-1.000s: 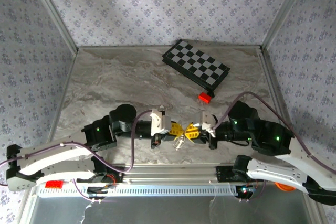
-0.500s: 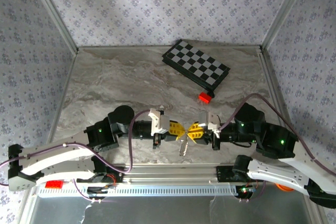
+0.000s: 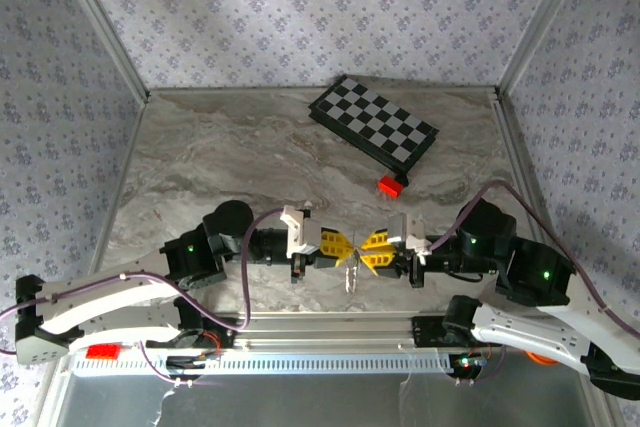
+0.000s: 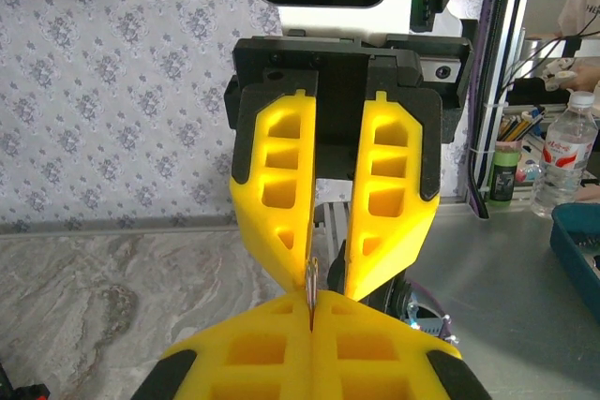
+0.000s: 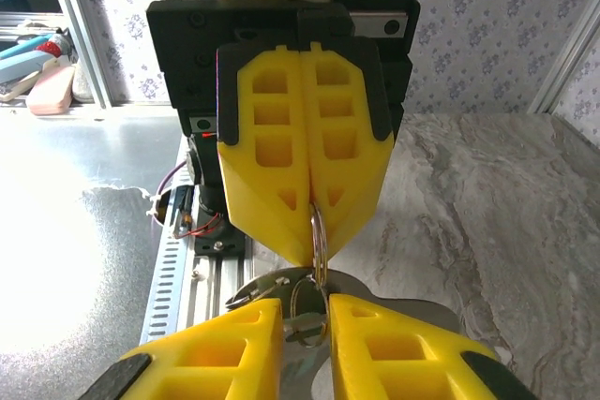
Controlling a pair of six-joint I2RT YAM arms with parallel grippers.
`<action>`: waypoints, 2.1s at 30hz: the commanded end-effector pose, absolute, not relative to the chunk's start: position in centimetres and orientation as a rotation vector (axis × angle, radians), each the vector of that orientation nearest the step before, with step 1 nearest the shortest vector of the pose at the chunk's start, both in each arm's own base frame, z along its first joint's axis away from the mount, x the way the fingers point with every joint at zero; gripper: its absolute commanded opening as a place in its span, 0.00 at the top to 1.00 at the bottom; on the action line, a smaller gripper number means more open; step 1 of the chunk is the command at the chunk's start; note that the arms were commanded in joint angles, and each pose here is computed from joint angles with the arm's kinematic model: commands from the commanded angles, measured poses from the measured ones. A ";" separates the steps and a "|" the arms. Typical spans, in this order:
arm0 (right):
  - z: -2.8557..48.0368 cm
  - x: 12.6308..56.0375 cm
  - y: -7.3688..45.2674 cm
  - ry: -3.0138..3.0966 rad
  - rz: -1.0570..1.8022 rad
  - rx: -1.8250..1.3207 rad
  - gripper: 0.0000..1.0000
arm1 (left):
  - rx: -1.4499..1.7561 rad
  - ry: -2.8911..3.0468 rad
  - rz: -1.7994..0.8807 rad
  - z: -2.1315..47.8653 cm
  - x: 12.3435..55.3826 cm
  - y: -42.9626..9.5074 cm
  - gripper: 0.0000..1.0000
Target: Put the keys on the keyring
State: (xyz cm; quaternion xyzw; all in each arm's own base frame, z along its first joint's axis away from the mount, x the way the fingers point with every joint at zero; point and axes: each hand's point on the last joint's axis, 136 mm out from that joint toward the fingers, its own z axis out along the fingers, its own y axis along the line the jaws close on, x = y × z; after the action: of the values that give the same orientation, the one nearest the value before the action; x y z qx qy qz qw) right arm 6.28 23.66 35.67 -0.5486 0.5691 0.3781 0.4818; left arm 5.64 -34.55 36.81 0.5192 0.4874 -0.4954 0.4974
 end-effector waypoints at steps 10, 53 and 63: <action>36.6 6.7 24.5 1.360 0.944 -1.309 0.80 | 1.228 1.101 -1.256 38.7 4.8 -34.1 1.00; 33.0 9.2 23.9 1.589 0.699 -1.424 1.00 | 1.381 1.427 -0.918 33.4 7.9 -34.1 0.74; 32.9 8.6 24.4 1.578 0.728 -1.449 1.00 | 1.389 1.430 -0.909 33.0 8.0 -34.3 0.77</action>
State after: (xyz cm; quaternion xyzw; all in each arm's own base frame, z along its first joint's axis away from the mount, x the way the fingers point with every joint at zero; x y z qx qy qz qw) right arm 9.03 24.19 31.25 -0.5760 0.6493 0.2804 0.4100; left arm 8.18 -34.22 31.91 0.5616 0.5928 -0.3661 0.4463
